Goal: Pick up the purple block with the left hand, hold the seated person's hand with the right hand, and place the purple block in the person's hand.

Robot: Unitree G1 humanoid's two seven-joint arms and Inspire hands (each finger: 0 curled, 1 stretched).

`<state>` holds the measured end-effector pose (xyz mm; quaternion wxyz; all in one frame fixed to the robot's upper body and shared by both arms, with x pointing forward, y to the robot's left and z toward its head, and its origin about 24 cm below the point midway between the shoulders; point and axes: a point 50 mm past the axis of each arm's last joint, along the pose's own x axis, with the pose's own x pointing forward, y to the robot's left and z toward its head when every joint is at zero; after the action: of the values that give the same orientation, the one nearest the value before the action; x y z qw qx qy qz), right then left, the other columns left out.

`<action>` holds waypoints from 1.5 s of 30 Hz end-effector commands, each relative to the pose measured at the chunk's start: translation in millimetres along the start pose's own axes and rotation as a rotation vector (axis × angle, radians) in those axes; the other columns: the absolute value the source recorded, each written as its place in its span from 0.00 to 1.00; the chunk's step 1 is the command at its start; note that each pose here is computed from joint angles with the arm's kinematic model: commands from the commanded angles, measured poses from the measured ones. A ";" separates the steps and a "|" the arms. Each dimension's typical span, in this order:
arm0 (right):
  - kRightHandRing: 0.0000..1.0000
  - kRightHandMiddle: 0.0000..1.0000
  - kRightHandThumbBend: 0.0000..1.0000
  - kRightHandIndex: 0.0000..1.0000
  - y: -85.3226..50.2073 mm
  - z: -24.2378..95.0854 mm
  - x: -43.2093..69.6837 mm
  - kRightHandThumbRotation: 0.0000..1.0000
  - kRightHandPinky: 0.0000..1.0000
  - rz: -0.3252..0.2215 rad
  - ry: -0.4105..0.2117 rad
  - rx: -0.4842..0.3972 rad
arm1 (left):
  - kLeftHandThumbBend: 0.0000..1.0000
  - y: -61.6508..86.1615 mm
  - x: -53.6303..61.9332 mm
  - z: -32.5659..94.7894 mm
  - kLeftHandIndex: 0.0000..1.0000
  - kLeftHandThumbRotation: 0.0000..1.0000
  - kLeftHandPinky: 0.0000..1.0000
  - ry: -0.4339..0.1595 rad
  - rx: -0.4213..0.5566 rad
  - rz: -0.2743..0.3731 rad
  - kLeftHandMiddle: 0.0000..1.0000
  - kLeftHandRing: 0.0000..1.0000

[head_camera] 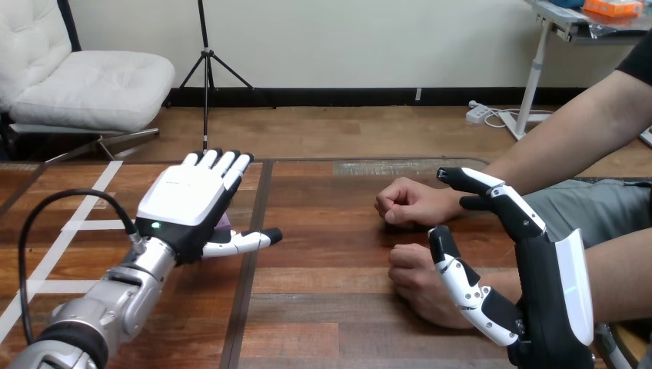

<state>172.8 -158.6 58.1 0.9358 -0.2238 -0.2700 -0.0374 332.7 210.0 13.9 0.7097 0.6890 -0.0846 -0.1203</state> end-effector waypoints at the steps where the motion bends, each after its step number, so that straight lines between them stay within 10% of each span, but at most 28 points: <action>1: 0.76 0.76 0.36 0.73 -3.5 7.2 14.7 0.45 0.69 -0.013 -0.076 -0.013 | 0.68 26.6 21.0 6.0 1.00 1.00 1.00 -0.025 0.019 0.070 1.00 1.00; 45: 0.76 0.75 0.36 0.72 -9.5 8.7 14.2 0.45 0.69 -0.018 -0.086 -0.031 | 0.69 10.4 21.5 18.8 1.00 1.00 1.00 0.001 0.013 0.038 1.00 0.99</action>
<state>172.6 -163.2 60.7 0.9310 -0.2382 -0.2743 -0.0354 332.5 192.7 2.3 0.7021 0.6959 -0.0669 -0.1355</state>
